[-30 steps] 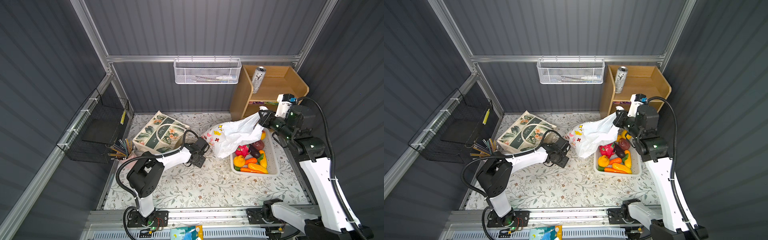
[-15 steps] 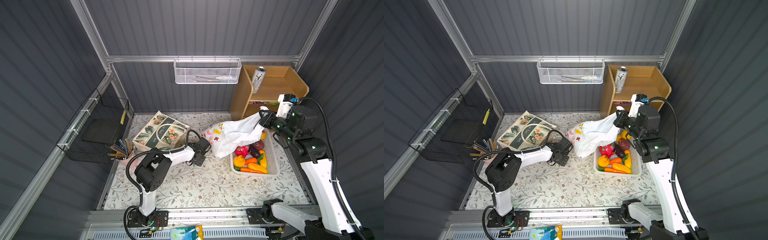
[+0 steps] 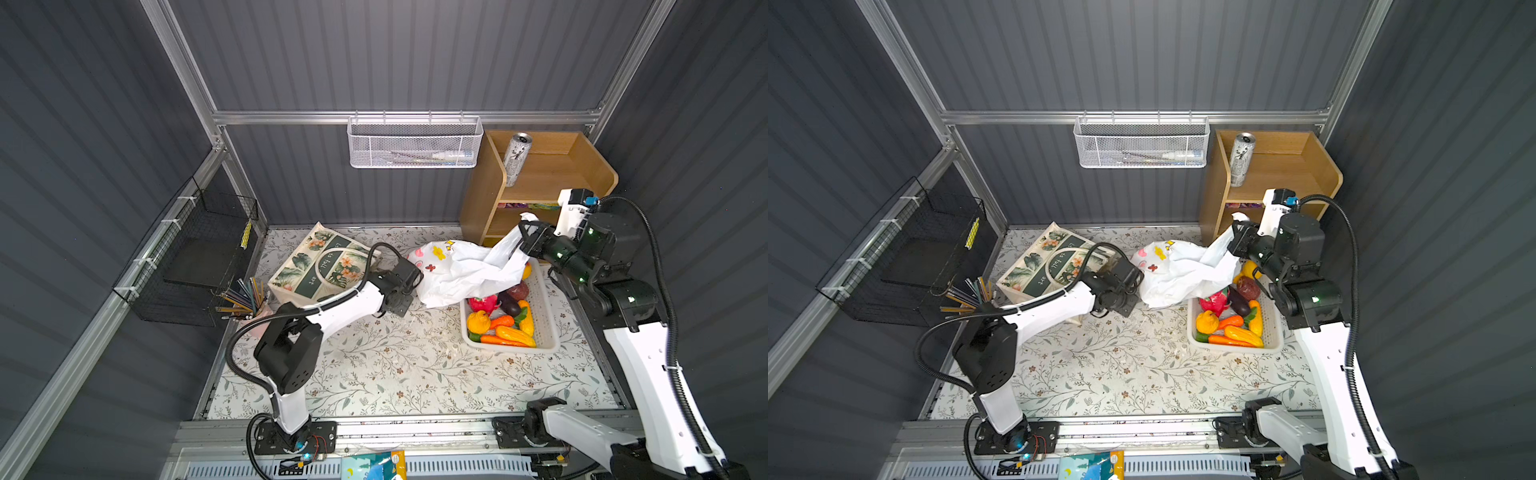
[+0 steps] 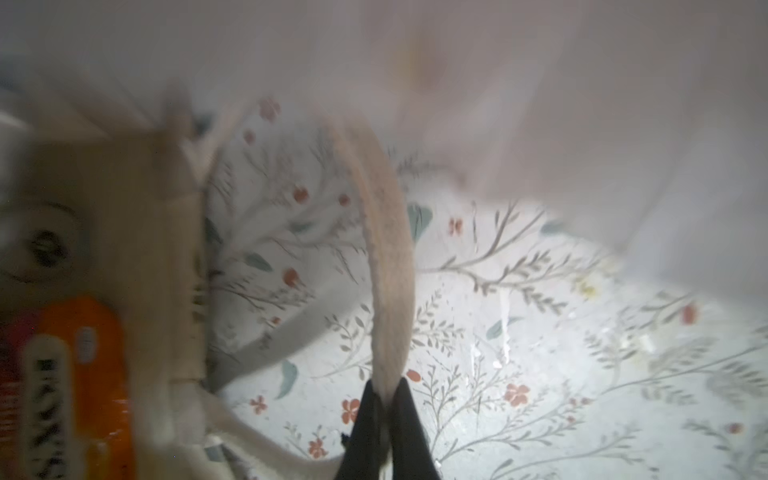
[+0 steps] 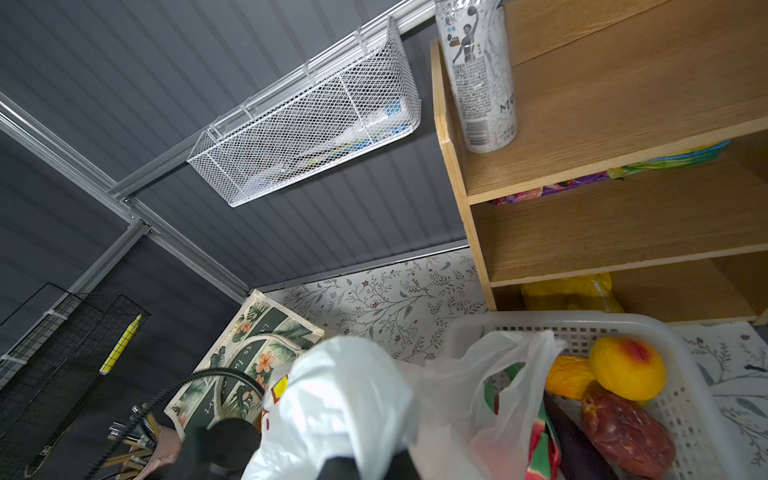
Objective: Place the mixed food into the grocery bags and tie them
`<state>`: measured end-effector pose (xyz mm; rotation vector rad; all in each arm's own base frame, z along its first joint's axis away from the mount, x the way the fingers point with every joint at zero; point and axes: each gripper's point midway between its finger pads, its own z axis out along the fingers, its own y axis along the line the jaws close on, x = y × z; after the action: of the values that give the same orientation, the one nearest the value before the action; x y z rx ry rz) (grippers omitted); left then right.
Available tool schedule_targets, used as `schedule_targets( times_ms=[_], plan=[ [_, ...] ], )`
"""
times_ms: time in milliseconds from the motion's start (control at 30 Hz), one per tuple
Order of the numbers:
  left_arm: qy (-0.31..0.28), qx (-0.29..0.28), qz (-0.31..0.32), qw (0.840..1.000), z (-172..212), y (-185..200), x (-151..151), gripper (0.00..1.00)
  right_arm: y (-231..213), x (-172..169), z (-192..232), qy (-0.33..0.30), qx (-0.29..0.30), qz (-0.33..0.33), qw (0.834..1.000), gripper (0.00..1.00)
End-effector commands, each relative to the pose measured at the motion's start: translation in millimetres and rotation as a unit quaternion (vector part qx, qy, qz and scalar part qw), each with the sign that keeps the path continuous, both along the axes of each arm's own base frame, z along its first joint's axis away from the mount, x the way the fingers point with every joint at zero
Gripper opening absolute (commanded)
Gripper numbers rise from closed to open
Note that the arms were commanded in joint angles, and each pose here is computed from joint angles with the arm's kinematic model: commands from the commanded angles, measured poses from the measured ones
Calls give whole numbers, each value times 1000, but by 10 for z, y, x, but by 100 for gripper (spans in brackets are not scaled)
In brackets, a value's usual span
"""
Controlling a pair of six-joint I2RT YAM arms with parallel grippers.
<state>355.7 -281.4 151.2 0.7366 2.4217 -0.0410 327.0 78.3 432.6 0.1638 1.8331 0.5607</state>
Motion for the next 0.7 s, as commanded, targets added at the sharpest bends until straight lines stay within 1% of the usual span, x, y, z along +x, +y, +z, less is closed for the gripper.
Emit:
schedule_targets(
  times_ms=[0, 167, 367, 500, 567, 667],
  plan=[
    [-97, -52, 9, 994, 1060, 153, 265, 0, 88, -1, -58, 6, 19, 23, 1000, 0],
    [-164, -66, 35, 984, 1788, 497, 546, 0, 157, -6, -118, 15, 33, 40, 999, 0],
    [-241, -51, 56, 968, 2436, 751, 716, 0, 188, -18, -123, 17, 37, 48, 998, 0],
    [-268, -53, 78, 959, 2708, 978, 811, 0, 137, -36, -33, 6, 27, 36, 999, 0],
    [-277, -57, 92, 955, 2796, 1108, 854, 0, 76, -43, 37, -2, 22, 22, 1000, 0],
    [-288, -60, 107, 950, 2908, 1285, 875, 0, 48, -56, 136, -10, 16, 17, 1000, 0]
  ],
)
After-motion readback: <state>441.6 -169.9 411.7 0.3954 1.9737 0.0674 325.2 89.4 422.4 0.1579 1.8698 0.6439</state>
